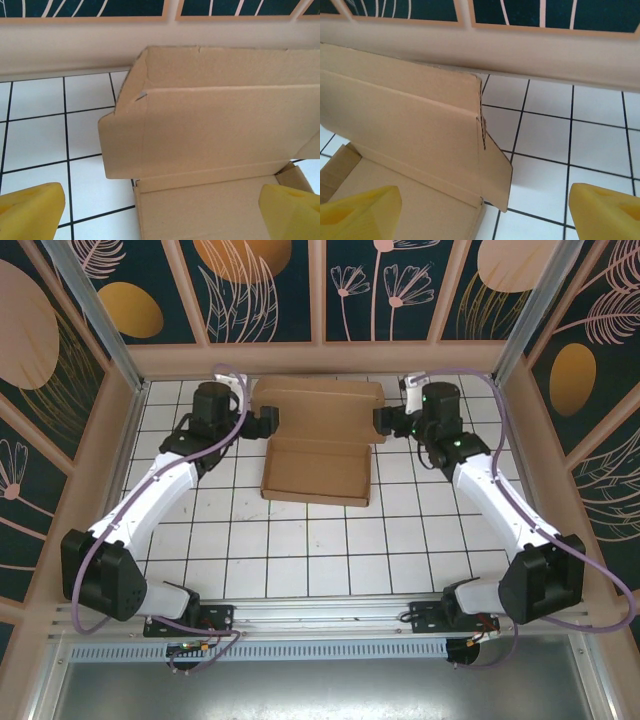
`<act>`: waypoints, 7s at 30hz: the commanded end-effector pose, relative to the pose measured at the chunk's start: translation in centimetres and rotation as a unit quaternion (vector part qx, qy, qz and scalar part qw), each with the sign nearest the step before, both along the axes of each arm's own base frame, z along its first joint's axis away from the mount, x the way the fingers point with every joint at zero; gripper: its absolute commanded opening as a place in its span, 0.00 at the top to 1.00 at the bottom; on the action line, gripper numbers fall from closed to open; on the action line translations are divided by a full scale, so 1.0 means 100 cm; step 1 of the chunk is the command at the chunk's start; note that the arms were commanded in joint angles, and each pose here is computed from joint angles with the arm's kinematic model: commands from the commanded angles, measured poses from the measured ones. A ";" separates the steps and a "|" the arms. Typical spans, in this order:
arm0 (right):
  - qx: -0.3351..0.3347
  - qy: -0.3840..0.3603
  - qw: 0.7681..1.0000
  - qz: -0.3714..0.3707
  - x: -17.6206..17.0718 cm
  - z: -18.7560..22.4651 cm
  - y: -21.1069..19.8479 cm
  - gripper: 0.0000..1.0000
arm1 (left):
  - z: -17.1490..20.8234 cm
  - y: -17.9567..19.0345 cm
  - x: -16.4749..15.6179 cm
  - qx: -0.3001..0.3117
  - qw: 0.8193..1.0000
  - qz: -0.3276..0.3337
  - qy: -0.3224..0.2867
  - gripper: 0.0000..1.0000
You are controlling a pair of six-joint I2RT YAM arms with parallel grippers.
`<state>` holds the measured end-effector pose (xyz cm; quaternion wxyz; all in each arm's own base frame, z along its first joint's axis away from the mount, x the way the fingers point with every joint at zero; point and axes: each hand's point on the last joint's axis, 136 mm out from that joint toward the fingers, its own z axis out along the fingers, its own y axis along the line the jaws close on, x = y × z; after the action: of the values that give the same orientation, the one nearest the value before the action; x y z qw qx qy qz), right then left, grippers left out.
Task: Fold the paper box
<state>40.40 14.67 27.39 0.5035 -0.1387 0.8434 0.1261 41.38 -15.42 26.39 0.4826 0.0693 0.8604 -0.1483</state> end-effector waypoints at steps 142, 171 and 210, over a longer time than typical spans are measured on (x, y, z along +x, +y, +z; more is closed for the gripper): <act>-0.127 0.161 0.909 0.362 0.011 -0.058 0.015 1.00 | -0.064 0.011 0.053 0.133 0.893 -0.413 0.118 0.82; -0.109 0.114 0.927 0.340 0.018 -0.041 0.020 0.72 | -0.062 0.011 0.034 0.157 0.873 -0.454 0.088 1.00; -0.096 0.177 0.910 0.364 0.017 -0.063 0.026 1.00 | -0.061 0.010 0.038 0.154 0.878 -0.446 0.083 1.00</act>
<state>42.27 16.90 19.92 0.2453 -0.4570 0.8228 0.2324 45.33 -14.47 19.41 0.2638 0.5040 0.7915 -0.2236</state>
